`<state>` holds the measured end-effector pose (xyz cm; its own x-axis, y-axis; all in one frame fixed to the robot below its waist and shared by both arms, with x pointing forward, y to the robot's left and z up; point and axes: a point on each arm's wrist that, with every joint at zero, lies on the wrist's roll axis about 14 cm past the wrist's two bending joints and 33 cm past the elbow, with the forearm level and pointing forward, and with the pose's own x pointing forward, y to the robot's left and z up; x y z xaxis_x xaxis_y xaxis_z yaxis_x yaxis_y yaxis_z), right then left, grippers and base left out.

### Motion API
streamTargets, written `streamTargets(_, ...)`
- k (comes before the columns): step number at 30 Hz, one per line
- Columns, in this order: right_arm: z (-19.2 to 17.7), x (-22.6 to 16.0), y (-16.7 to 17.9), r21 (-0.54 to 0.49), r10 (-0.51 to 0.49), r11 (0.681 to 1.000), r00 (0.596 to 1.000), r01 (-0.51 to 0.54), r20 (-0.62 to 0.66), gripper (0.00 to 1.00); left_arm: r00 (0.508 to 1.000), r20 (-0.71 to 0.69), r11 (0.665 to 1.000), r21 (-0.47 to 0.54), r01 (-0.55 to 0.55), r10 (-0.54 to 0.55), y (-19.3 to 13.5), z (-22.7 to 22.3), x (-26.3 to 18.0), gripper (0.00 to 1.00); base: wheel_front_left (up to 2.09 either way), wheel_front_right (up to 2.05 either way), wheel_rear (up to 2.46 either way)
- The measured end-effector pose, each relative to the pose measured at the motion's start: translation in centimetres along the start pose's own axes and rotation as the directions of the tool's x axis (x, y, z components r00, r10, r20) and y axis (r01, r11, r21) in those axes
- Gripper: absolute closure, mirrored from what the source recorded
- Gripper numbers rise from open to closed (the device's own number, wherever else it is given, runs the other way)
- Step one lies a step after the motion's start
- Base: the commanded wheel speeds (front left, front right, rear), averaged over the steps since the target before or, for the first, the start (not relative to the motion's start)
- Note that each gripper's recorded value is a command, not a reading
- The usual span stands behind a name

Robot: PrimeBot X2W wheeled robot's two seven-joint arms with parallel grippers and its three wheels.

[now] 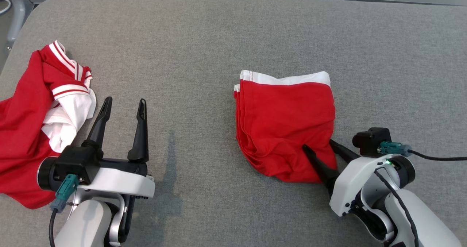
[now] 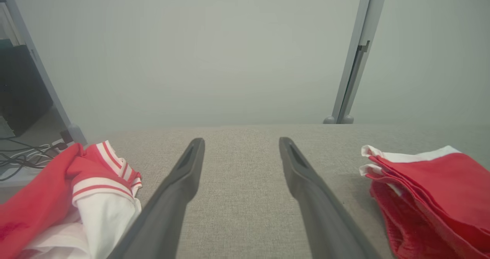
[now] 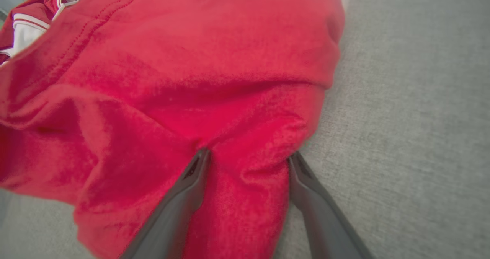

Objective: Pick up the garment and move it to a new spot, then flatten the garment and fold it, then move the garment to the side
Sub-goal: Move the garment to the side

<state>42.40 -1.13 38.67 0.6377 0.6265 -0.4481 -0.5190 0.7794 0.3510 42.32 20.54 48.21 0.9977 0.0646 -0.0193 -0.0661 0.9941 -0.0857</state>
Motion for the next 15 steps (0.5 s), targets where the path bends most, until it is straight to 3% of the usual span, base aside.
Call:
streamTargets(1, 0.0, 0.1, 0.0, 0.004, 0.002, 1.0, 1.0, -0.002, -0.001, 1.0, 1.0, 0.002, 1.0, 0.002, -0.001, 0.001, 0.1, 0.0, 0.0, 0.0, 0.0, 0.0, 0.0)
streamTargets(7, 0.4, -0.5, -0.6, -0.016, -0.007, 1.0, 1.0, 0.007, 0.006, 1.0, 0.999, 0.052, 1.0, 0.006, 0.014, -0.015, -0.1, 1.4, 0.6, 0.0, 0.0, 0.0, 0.0)
streamTargets(15, 0.7, -4.2, -3.9, -0.062, -0.11, 0.992, 0.993, 0.112, 0.039, 1.0, 0.994, 0.09, 0.998, 0.021, 0.053, -0.055, -1.1, 2.3, 1.7, 0.0, 0.0, 0.0, 0.0)
